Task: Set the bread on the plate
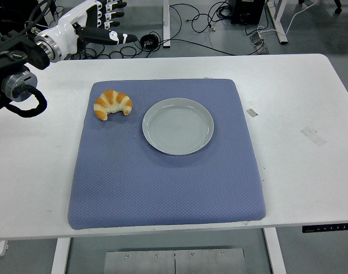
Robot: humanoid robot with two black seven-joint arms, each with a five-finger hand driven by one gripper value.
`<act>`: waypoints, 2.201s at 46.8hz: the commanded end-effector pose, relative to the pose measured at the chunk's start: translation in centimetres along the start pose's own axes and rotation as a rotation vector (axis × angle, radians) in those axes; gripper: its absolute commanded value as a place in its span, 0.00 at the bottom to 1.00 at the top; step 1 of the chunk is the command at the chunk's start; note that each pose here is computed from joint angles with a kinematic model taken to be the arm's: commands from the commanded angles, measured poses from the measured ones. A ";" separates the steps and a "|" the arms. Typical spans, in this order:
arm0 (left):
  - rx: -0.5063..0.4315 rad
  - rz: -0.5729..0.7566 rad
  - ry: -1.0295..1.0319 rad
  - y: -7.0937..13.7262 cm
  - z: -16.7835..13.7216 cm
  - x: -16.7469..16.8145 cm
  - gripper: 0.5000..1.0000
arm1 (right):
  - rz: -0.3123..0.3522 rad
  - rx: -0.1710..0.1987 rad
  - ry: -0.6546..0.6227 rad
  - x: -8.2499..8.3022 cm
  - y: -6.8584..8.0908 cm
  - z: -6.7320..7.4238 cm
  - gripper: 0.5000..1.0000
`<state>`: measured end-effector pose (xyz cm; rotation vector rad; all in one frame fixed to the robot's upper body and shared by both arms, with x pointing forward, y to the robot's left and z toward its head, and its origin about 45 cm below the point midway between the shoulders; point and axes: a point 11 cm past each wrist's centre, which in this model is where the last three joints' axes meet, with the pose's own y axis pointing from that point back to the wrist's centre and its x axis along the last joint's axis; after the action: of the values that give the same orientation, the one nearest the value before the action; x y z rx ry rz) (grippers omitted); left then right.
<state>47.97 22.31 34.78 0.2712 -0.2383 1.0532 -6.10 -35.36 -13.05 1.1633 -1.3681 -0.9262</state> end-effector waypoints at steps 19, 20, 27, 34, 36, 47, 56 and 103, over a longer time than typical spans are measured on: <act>0.109 -0.087 -0.534 4.2 -1.1 3.0 0.95 | 0.000 0.000 0.000 0.0 0.0 0.0 1.00; 0.120 -0.087 -0.541 4.2 -1.4 3.0 0.96 | 0.000 0.000 0.000 0.0 0.0 0.0 1.00; 0.197 -0.086 -0.590 4.7 -3.9 3.1 0.95 | 0.000 0.000 0.000 0.0 0.0 0.0 1.00; 0.257 -0.079 -0.654 3.9 -6.4 2.3 0.95 | 0.000 0.000 0.000 0.0 0.0 0.0 1.00; 0.258 -0.082 -0.668 3.7 -6.7 1.9 0.95 | 0.000 0.000 0.000 0.0 0.0 0.0 1.00; 0.253 -0.114 -0.715 1.9 -7.9 -0.8 0.95 | 0.000 0.000 0.000 0.0 0.0 0.0 1.00; 0.282 -0.103 -0.754 0.7 -9.7 -1.3 0.94 | 0.000 0.000 0.000 0.0 0.0 0.0 1.00; 0.310 -0.077 -0.786 -0.8 -12.7 -2.2 0.83 | -0.001 0.001 0.000 0.0 0.0 0.0 1.00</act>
<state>48.47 24.45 22.10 0.9699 -0.7632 0.8629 -6.09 -35.36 -13.05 1.1633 -1.3682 -0.9260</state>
